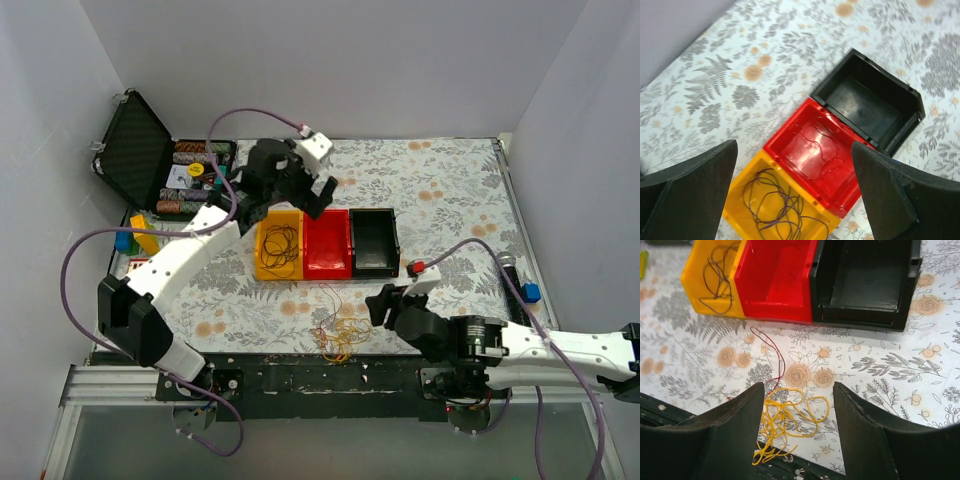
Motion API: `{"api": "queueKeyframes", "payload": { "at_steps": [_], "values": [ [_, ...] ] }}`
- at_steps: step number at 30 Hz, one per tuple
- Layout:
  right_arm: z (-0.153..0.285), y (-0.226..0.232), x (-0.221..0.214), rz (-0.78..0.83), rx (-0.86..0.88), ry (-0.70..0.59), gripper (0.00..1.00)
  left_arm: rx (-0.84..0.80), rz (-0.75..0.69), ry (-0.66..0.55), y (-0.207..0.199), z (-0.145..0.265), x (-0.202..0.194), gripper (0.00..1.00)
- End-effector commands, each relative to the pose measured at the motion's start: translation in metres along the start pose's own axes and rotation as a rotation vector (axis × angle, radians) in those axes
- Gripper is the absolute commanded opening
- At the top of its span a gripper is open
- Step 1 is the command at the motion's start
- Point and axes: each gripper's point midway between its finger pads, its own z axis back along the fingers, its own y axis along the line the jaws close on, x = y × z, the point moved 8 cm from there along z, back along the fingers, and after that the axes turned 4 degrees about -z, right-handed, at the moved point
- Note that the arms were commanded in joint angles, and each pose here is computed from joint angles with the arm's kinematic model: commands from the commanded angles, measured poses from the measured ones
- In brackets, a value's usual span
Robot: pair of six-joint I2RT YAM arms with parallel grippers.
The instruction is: Untangle the cables
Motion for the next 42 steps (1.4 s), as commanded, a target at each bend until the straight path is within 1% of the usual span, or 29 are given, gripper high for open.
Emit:
{"api": "queueKeyframes", "payload": {
  "at_steps": [1,4,6,7,9,11,14,16,23,26,30,34,36,37,38,39,41,42],
  "values": [
    [-0.012,0.038,-0.003,0.05,0.039,0.07,0.67,-0.046,0.17,-0.026,0.037,0.044,0.017,0.98],
    [-0.023,0.065,-0.009,0.147,0.071,0.124,0.72,-0.057,0.216,-0.027,0.054,0.065,0.01,0.98],
    [-0.032,0.076,-0.011,0.183,0.087,0.144,0.73,-0.075,0.225,-0.022,0.055,0.075,-0.005,0.98],
    [-0.038,0.079,-0.015,0.202,0.086,0.167,0.74,-0.099,0.213,-0.035,0.052,0.081,-0.01,0.98],
    [-0.046,0.079,-0.015,0.204,0.083,0.18,0.74,-0.2,0.155,-0.028,0.034,0.091,-0.03,0.98],
    [-0.051,0.077,-0.014,0.194,0.103,0.184,0.74,-0.3,0.12,-0.046,0.014,0.101,-0.044,0.98],
    [-0.062,0.073,-0.015,0.184,0.167,0.195,0.74,-0.35,0.092,-0.047,-0.002,0.11,-0.062,0.98],
    [-0.071,0.067,-0.017,0.199,0.169,0.219,0.74,-0.357,0.069,-0.032,-0.005,0.114,-0.068,0.98],
    [-0.103,0.065,-0.022,0.278,0.201,0.302,0.73,-0.308,0.024,-0.031,-0.004,0.121,-0.073,0.98],
    [-0.116,0.064,-0.025,0.318,0.198,0.34,0.73,-0.295,0.057,-0.01,-0.003,0.119,-0.073,0.98],
    [-0.134,0.061,-0.036,0.366,0.182,0.402,0.71,-0.31,0.129,0.011,0.001,0.112,-0.062,0.98],
    [-0.148,0.062,-0.047,0.397,0.174,0.449,0.69,-0.26,0.115,-0.042,0.006,0.116,-0.052,0.98],
    [-0.155,0.059,-0.052,0.407,0.152,0.461,0.64,-0.239,0.106,-0.066,0.007,0.119,-0.049,0.98],
    [-0.157,0.058,-0.054,0.411,0.149,0.461,0.57,-0.235,0.108,-0.068,0.007,0.12,-0.048,0.98],
    [-0.158,0.058,-0.055,0.413,0.147,0.456,0.47,-0.231,0.113,-0.071,0.008,0.12,-0.047,0.98],
    [-0.158,0.059,-0.051,0.408,0.145,0.442,0.34,-0.228,0.12,-0.073,0.008,0.12,-0.046,0.98],
    [-0.155,0.067,-0.039,0.392,0.159,0.399,0.1,-0.221,0.142,-0.078,0.008,0.119,-0.045,0.98],
    [-0.151,0.072,-0.029,0.376,0.175,0.372,0.05,-0.219,0.156,-0.081,0.008,0.118,-0.045,0.98]
  ]
}}
